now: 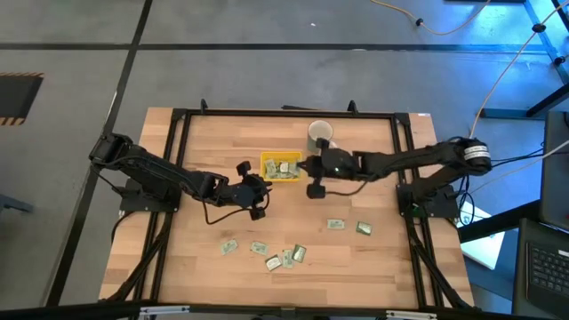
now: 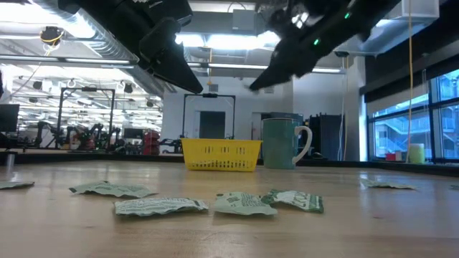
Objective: Pick and place Stevia / Truvia into bins
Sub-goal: Put the middle right stevia tea packet into the yellow bin
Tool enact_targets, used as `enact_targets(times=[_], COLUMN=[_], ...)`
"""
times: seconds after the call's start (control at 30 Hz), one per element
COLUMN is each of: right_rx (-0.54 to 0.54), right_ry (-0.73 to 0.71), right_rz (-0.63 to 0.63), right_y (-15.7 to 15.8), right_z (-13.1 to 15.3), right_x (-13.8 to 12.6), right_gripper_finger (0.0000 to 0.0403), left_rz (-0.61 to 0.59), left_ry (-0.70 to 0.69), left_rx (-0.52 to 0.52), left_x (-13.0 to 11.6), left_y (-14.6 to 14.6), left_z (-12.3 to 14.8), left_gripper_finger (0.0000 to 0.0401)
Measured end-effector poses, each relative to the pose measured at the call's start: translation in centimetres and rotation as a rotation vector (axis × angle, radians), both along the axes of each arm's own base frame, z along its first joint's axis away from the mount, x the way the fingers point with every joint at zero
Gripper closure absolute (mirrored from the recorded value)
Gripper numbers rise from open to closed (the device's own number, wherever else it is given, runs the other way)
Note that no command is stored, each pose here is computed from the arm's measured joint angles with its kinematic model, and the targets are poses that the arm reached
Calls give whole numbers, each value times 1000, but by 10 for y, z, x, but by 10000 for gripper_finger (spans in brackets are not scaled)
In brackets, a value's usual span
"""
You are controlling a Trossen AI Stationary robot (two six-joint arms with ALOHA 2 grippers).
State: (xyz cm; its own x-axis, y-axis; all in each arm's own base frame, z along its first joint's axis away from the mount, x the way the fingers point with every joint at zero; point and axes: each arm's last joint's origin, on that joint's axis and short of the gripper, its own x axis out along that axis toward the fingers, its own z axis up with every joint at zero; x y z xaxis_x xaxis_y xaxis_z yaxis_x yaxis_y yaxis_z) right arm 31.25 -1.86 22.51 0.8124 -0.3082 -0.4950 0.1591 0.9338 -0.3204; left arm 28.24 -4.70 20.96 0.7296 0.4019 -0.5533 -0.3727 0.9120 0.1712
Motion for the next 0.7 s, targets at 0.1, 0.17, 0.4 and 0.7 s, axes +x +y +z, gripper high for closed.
enact_targets(times=[0.1,0.17,0.4,0.7], right_rx=[45,54,42,44], right_ry=[9,32,112,120], right_rz=[-2,-12,-29,-30], right_y=[-12,-18,-30,-30], right_z=[-16,-29,-65,-70], right_x=[9,15,26,28], right_gripper_finger=[399,399,387,380], left_rz=[0,0,0,0], left_ry=[0,0,0,0], left_rx=[0,0,0,0], left_x=[0,0,0,0], left_y=[0,0,0,0], left_z=[0,0,0,0], left_gripper_finger=[315,315,315,315])
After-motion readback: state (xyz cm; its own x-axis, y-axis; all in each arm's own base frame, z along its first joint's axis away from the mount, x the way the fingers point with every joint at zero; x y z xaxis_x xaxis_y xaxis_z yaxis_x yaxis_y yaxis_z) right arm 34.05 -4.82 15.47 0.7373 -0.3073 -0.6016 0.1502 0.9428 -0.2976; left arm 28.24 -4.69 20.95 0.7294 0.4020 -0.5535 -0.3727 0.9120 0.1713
